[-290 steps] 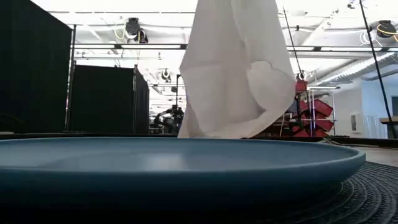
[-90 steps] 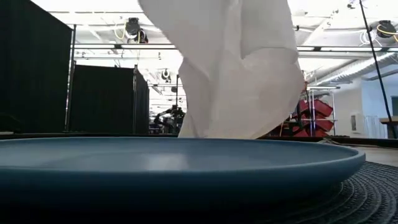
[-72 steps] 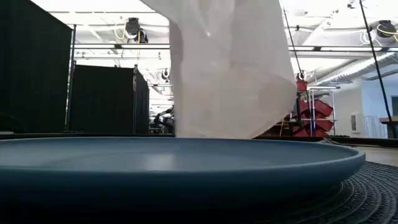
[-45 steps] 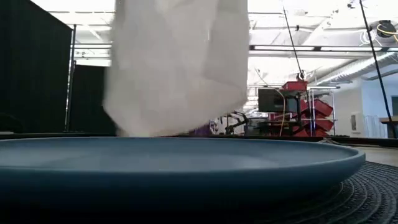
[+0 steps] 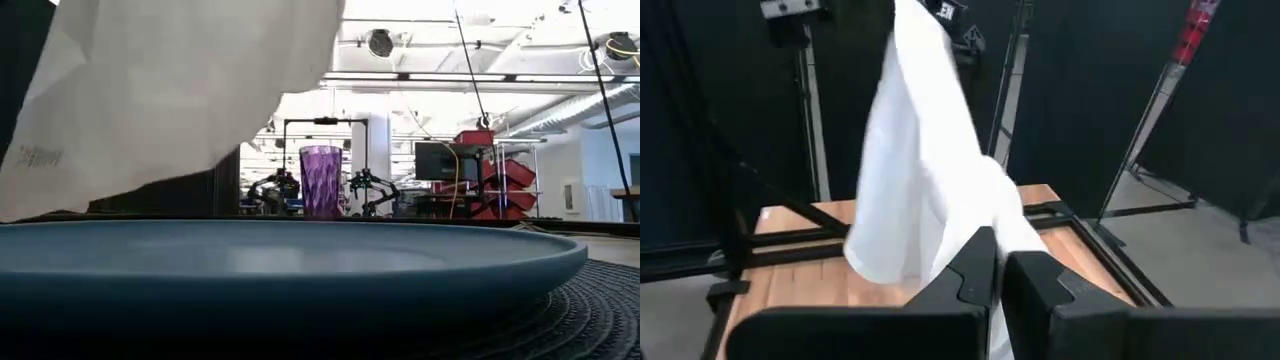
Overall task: Set table place
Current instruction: Fold the white table napkin on the table
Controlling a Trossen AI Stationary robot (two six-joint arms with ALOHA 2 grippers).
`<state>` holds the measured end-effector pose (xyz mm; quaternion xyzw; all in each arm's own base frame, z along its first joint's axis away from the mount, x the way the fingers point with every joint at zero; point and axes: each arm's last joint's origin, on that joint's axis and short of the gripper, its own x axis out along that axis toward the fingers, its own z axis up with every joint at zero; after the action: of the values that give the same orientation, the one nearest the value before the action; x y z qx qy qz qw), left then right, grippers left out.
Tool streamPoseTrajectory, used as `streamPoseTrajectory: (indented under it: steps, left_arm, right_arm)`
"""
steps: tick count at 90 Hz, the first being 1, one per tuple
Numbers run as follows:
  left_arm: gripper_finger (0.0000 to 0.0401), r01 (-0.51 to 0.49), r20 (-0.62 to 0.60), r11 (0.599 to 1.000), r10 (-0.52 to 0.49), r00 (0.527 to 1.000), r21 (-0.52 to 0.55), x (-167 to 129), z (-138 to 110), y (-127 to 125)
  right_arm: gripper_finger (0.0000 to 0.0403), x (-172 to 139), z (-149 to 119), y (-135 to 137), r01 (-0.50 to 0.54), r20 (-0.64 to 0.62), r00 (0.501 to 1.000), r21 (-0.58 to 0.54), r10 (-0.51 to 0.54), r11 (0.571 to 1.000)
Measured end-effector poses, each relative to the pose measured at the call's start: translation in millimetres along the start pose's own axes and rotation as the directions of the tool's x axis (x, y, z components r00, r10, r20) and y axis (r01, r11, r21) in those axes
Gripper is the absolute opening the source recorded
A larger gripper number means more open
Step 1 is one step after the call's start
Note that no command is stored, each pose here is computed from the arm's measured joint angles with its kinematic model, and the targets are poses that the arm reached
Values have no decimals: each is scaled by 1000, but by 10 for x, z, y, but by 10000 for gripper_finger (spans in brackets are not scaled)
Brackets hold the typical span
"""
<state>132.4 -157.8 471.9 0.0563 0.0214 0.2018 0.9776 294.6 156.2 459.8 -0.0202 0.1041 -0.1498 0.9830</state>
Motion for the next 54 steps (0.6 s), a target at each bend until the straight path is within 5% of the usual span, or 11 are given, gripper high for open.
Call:
streamPoseTrajectory:
  steps: [13, 23, 33, 54]
  left_arm:
    - [0, 110, -36, 992, -112, 993, -59, -96, -131, -11]
    - [0, 146, -208, 979, -175, 962, -144, -58, -425, 140]
    - [0, 1, -417, 995, -42, 908, -98, 48, -738, 280]
    - [0, -97, -510, 989, 139, 849, 107, 270, -926, 389]
  right_arm:
    - [0, -6, -41, -2, 4, -30, 1000, 11, -4, 1000]
    - [0, 21, -96, -49, 40, -74, 996, 10, -39, 999]
    - [0, 81, -160, -112, 97, -117, 988, -19, -98, 995]
    - [0, 366, -311, -323, 225, -214, 948, -77, -236, 971]
